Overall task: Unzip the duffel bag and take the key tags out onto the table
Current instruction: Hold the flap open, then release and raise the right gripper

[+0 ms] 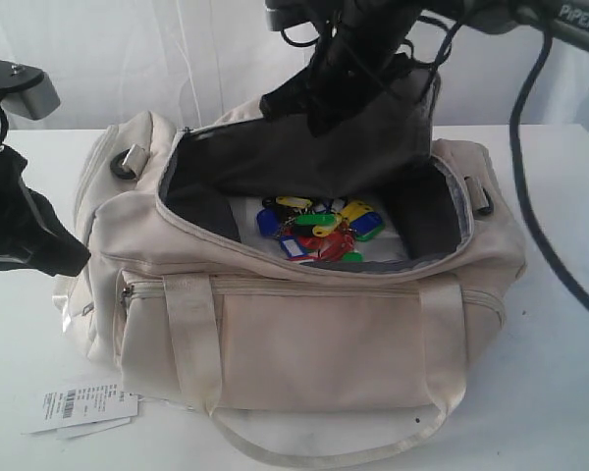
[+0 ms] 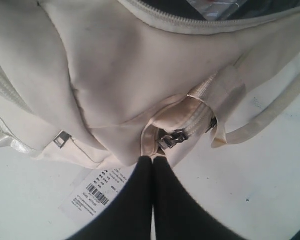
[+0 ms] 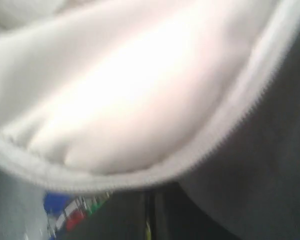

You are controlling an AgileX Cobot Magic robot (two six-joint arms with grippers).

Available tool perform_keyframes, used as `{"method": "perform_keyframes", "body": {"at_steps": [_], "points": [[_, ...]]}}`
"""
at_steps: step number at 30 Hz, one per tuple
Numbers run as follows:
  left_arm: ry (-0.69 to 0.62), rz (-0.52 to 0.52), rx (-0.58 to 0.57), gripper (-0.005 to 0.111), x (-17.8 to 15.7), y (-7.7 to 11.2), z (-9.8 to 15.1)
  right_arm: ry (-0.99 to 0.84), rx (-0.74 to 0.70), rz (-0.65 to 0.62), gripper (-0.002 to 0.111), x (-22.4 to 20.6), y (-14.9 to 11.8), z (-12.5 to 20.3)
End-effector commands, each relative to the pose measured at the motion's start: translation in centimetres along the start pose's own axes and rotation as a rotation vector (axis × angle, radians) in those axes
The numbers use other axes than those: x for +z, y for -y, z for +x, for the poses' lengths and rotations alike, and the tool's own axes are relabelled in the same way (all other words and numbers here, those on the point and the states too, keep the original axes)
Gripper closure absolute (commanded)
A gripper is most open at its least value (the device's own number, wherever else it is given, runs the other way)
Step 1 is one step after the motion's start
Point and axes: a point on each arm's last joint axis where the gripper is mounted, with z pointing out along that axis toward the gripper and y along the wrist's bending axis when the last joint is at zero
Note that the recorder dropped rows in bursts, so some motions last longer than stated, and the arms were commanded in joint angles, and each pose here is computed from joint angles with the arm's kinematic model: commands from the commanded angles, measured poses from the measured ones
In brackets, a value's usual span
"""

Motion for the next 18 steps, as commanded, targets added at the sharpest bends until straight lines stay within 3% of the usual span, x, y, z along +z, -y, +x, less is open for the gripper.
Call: {"method": "perform_keyframes", "body": {"at_steps": [1,4,8,10,15,18], "points": [[0.001,0.029,0.003,0.107,-0.3,0.5,0.0,0.373,0.157,-0.124,0.108,2.0,-0.9,-3.2],[0.006,0.040,0.000,0.107,-0.3,0.6,0.0,0.445,0.263,-0.169,0.108,4.5,-1.0,-3.5],[0.006,0.040,0.000,0.107,-0.3,0.6,0.0,0.183,0.229,-0.201,0.108,8.6,-1.6,-0.6],[0.006,0.040,0.000,0.107,-0.3,0.6,0.0,0.146,0.200,-0.206,0.108,8.8,-1.6,-0.2],[0.006,0.040,0.000,0.107,-0.3,0.6,0.0,0.219,0.120,-0.155,0.108,2.8,-0.9,-1.8],[-0.003,0.045,0.001,0.107,-0.3,0.6,0.0,0.141,0.041,-0.089,0.108,-0.9,-0.4,-1.3]]}}
